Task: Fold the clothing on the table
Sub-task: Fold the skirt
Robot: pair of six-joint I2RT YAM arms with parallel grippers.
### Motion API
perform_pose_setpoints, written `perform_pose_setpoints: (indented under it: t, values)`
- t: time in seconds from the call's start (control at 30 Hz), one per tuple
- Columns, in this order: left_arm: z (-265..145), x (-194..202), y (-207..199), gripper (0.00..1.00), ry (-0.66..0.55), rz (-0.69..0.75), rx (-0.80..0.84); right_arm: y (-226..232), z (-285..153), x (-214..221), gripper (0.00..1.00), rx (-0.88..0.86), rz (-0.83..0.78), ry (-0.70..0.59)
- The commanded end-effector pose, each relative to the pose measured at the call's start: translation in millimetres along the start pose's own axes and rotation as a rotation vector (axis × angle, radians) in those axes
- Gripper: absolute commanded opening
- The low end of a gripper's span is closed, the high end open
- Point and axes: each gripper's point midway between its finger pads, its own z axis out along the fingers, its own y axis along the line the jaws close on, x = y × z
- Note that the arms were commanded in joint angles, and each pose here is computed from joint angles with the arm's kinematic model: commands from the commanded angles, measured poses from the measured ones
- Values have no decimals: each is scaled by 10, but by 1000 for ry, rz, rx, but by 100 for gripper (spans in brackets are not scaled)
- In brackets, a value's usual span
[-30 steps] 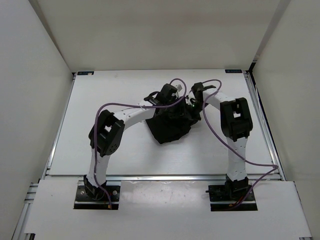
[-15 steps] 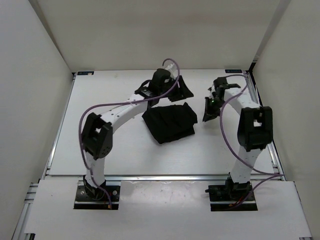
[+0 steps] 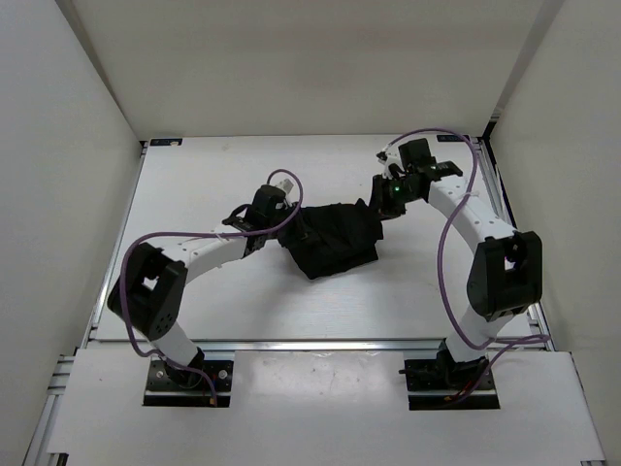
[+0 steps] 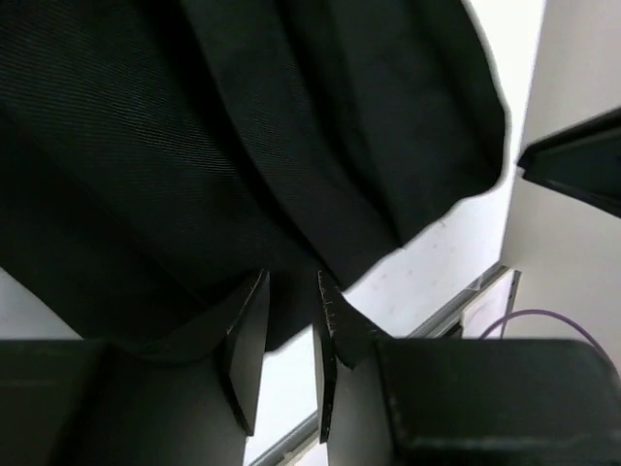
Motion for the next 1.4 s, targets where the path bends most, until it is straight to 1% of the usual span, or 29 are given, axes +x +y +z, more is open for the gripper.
perform_pose_setpoints:
  t: [0.0, 0.03, 0.07, 0.1, 0.13, 0.23, 0.3, 0.4, 0.53, 0.6, 0.63, 0.7, 0.73, 0.8, 0.83, 0.87, 0.9, 0.97, 1.0, 1.03, 1.07, 1.1, 1.13, 1.17, 1.2, 1.23, 1.3, 1.33, 1.37]
  values:
    - [60, -62, -80, 34, -5, -7, 55, 44, 142, 19, 19, -208, 115, 12]
    - [104, -15, -69, 33, 8, -1, 46, -13, 179, 5, 18, -251, 150, 6]
    - [153, -23, -38, 33, 9, -7, 37, -56, 232, 83, 18, -275, 201, 25]
    - [179, 34, -40, 33, 22, 0, 37, -193, 320, 216, 17, -267, 264, 61]
    - [234, 57, 13, 33, 26, -4, 20, -272, 383, 238, 17, -264, 283, 70]
    - [354, 170, 112, 32, 62, -9, -6, -483, 545, 507, 16, -243, 355, 147]
    - [411, 183, 139, 31, 74, -13, -14, -541, 613, 702, 16, -261, 408, 189]
    - [512, 251, 203, 31, 101, -8, -33, -605, 685, 865, 16, -260, 442, 208]
    - [627, 397, 428, 28, 146, -29, -96, -774, 669, 965, 16, -228, 485, 205]
    - [659, 440, 528, 27, 158, -39, -117, -819, 645, 933, 16, -238, 486, 179]
    - [661, 411, 531, 27, 154, -49, -118, -840, 621, 952, 16, -240, 493, 172]
    - [649, 326, 450, 29, 137, -51, -89, -786, 536, 819, 17, -301, 478, 116]
    - [634, 277, 383, 32, 134, -50, -67, -730, 467, 747, 17, -343, 464, 81]
    - [518, 71, 101, 39, 102, -46, 12, -588, 320, 601, 17, -399, 427, 28]
    - [425, -84, -85, 45, 66, -36, 56, -504, 210, 512, 17, -421, 392, -8]
    - [353, -189, -164, 50, 41, -29, 78, -496, 38, 342, 18, -424, 363, -72]
    - [197, -392, -376, 53, -10, -21, 128, -462, -29, 312, 18, -430, 348, -88]
    - [-86, -682, -618, 58, -95, -9, 185, -338, -272, 155, 19, -440, 292, -153]
    - [-310, -895, -751, 58, -168, 8, 214, -321, -398, 72, 19, -430, 267, -194]
    - [-500, -977, -796, 59, -205, 13, 220, -298, -454, 69, 19, -435, 271, -199]
    - [-599, -1100, -724, 60, -241, 16, 201, -282, -539, 38, 19, -431, 249, -228]
    - [-803, -1240, -647, 59, -289, 5, 183, -268, -601, 43, 19, -423, 245, -240]
    - [-905, -1219, -593, 57, -304, 21, 175, -295, -590, 100, 19, -410, 256, -235]
    - [-935, -1205, -343, 57, -303, 0, 120, -286, -638, 121, 19, -403, 241, -245]
    - [-1086, -1267, -213, 56, -324, -10, 97, -305, -660, 160, 19, -394, 241, -252]
    - [-1143, -1197, -61, 56, -317, -29, 79, -329, -671, 204, 20, -387, 257, -250]
    - [-1210, -890, 304, 55, -253, -54, 0, -369, -676, 330, 20, -383, 286, -250]
    - [-1230, -820, 366, 55, -249, -48, -34, -389, -709, 332, 20, -386, 289, -263]
    - [-1255, -659, 543, 55, -231, -37, -114, -415, -700, 392, 20, -381, 304, -260]
